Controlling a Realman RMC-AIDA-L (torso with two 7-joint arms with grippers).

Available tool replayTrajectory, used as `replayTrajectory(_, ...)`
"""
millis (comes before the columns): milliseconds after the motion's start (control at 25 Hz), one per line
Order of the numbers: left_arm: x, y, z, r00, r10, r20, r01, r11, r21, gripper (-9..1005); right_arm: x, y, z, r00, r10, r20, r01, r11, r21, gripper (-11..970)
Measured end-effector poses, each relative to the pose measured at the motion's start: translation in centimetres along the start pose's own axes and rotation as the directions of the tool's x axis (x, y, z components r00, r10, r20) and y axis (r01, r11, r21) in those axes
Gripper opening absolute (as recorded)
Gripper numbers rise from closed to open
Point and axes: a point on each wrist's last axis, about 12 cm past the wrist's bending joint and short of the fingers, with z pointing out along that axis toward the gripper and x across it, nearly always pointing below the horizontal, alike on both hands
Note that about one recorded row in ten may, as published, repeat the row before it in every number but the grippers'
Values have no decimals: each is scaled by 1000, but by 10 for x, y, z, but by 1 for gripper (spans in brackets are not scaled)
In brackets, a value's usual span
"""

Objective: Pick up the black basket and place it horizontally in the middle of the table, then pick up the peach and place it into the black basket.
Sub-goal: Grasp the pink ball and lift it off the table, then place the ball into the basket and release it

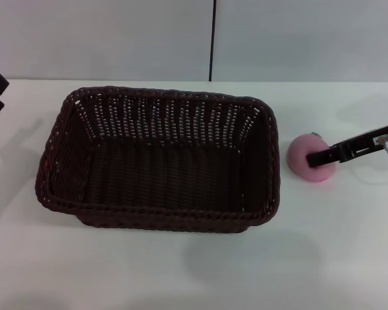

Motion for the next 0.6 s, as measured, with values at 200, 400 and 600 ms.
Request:
replayTrajectory(200, -1, 1, 2, 1000, 0, 7, 0, 1000, 0, 606, -1, 0, -1, 1000, 5, 13, -5, 1000, -3, 449)
replayTrajectory(400, -2, 1, 2, 1000, 1, 11, -1, 1000, -3, 605, -4, -1, -15, 997, 13, 70, -14, 1000, 8, 287)
replayTrajectory(600, -3, 2, 1, 1000, 2, 19, -2, 1000, -11, 604, -14, 6, -56, 982, -13, 188, 2, 998, 56, 232)
